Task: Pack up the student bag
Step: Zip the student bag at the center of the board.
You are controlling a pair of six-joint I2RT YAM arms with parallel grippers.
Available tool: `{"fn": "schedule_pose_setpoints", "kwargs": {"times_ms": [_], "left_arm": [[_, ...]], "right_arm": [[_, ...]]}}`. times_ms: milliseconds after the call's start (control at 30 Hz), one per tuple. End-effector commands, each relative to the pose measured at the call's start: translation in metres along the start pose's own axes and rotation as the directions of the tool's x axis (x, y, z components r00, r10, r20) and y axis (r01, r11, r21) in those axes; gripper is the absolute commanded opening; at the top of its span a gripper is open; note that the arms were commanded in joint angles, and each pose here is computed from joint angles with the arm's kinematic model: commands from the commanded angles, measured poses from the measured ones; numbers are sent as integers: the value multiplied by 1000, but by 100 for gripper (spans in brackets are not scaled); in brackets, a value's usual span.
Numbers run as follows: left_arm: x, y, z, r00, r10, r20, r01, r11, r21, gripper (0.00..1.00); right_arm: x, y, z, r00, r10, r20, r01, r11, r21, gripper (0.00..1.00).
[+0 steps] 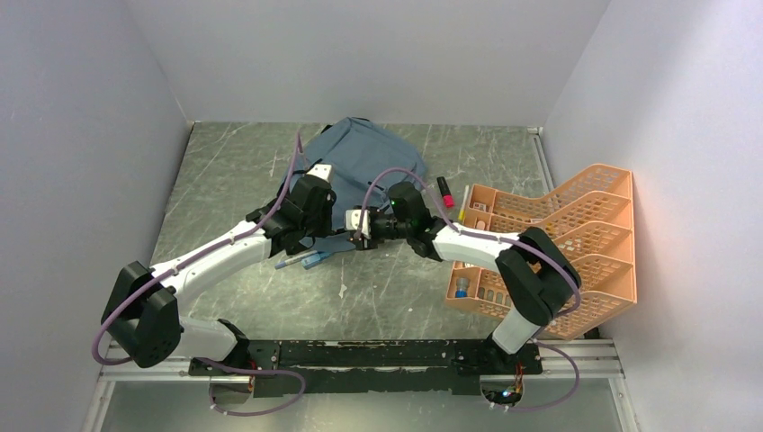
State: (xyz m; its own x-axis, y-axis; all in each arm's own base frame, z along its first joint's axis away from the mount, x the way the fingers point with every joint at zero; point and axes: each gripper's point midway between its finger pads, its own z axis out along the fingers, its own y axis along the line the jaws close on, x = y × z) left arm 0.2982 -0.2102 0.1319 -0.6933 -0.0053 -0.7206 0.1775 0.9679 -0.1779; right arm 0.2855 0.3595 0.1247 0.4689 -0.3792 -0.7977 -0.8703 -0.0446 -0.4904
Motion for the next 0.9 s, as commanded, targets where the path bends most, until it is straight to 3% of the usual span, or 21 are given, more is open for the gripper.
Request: {"fn": "schedule_pose_setpoints", "kwargs": {"times_ms": [0,300,433,633,867], "left_arm": [[-11,-5,-3,999,-30,35,29,999,30,5],[-13,-7,-4,998,-49,44,47,998,46,5],[-16,-1,-2,996,-83,42,81,996,34,5],[-34,25,3,987,-152,55,151,988,16,5],[-66,66,2,983,-149,108,158,984,-81,5]], "right_arm": [[4,-5,7,998,-54,-15,54,999,0,54],[24,-8,13,997,-24,-72,27,998,52,37],[26,-5,7,993,80,-89,-73,994,77,28],[37,15,-3,975,142,-170,-141,990,18,5],[48,27,-22,962,112,-250,-114,993,8,2]]}}
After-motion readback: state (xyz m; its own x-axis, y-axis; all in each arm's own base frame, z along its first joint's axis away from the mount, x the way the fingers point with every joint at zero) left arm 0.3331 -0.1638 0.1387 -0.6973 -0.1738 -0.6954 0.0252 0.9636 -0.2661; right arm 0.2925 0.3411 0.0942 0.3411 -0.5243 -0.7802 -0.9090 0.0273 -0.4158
